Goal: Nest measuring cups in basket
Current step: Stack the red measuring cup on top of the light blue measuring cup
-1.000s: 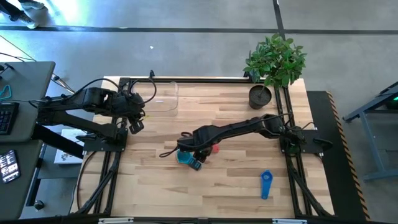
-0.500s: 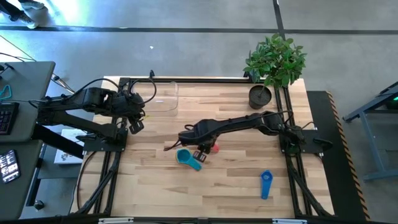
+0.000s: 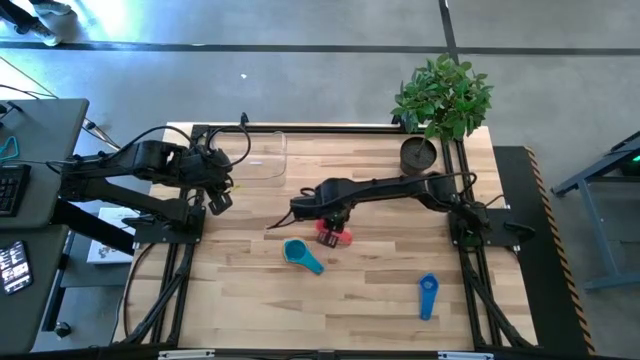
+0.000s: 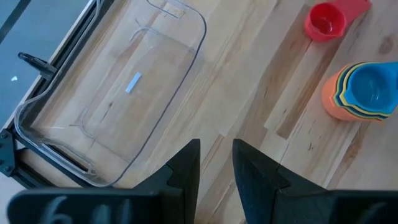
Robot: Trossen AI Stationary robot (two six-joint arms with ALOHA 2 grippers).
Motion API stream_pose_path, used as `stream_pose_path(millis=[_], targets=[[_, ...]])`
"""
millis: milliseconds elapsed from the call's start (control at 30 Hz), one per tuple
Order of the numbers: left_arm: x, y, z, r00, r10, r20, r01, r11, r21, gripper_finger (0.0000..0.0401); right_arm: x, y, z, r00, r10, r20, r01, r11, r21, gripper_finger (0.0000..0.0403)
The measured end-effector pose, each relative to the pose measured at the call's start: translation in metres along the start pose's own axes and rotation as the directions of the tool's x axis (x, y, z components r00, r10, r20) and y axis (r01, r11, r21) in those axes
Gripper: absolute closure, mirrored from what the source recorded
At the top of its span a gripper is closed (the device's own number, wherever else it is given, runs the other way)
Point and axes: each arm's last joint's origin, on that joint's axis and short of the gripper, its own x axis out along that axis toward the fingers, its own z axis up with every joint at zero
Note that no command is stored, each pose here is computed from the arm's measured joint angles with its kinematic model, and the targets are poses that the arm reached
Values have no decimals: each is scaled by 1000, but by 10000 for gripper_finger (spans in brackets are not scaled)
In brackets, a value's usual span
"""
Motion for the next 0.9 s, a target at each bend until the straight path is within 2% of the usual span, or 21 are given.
stream_pose_path(millis=[167, 500, 900], targets=[[0, 0, 0, 1000, -1, 1, 1, 1000, -6, 316, -10, -12, 1, 999, -17, 34, 18, 1000, -18, 316], [0, 0, 0, 1000, -1, 3, 1, 995, -104, 316, -25, -33, 0, 996, -53, 67, 57, 996, -69, 316], [0, 0, 0, 1000, -2, 4, 2, 982, -187, 316, -25, -52, 4, 997, -60, 47, 66, 988, -139, 316]])
